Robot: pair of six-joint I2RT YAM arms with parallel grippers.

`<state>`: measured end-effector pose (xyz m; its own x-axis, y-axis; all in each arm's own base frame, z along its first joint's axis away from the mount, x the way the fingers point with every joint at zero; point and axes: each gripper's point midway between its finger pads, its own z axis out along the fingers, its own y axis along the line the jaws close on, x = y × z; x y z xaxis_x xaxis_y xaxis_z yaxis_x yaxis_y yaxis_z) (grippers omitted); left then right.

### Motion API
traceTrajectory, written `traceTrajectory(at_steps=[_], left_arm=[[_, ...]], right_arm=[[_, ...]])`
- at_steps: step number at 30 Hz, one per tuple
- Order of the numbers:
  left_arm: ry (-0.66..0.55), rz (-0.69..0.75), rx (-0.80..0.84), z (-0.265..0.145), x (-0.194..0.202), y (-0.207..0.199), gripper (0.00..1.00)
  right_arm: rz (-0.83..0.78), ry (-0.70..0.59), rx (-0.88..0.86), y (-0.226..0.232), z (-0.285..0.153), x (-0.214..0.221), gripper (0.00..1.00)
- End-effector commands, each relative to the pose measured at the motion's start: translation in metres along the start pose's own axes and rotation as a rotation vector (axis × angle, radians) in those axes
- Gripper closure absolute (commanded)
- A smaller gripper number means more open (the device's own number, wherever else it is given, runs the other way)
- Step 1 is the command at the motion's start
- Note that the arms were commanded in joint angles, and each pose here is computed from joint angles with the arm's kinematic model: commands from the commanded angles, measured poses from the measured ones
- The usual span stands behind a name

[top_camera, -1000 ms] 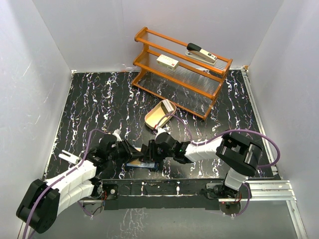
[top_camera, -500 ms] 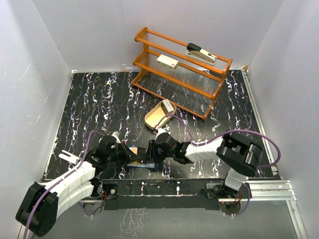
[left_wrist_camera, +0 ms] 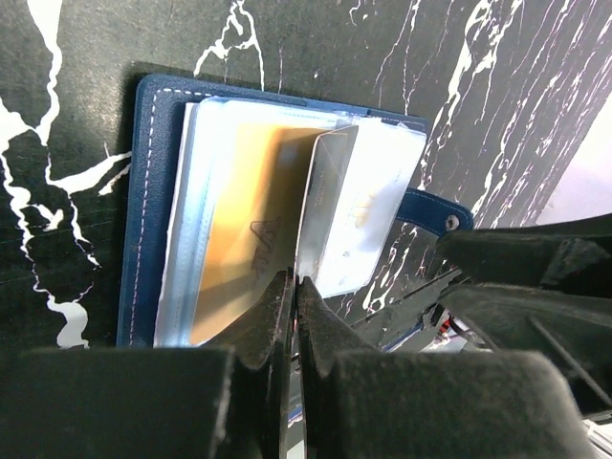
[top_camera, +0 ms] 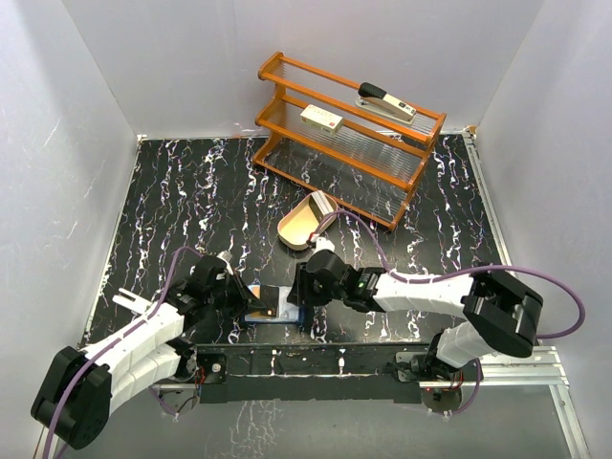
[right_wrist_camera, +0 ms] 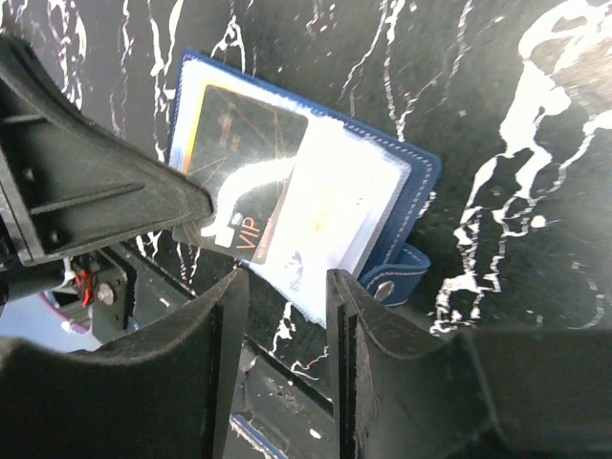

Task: Put the credit cards into the card holder
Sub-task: Insert the credit card into the card holder.

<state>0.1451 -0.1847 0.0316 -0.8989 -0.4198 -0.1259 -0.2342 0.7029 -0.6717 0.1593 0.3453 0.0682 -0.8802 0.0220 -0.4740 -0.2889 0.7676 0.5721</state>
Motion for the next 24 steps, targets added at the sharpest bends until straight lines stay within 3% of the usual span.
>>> traceTrajectory(at_steps=[1,9,17,24], left_arm=[[0.040,0.025,-0.015,-0.002,0.008,0.004,1.00],[0.060,0.024,0.023,-0.003,0.013,0.001,1.00],[0.071,0.020,0.057,-0.003,0.017,-0.003,1.00],[0.068,0.020,0.128,-0.009,0.015,-0.021,1.00]], right_arm=[[-0.024,-0.084,0.120,-0.013,-0.009,-0.021,0.61],[-0.039,-0.069,0.220,-0.038,-0.005,-0.013,0.56],[-0.045,-0.037,0.229,-0.043,0.008,-0.004,0.70],[-0.040,-0.066,0.232,-0.044,0.000,-0.010,0.69]])
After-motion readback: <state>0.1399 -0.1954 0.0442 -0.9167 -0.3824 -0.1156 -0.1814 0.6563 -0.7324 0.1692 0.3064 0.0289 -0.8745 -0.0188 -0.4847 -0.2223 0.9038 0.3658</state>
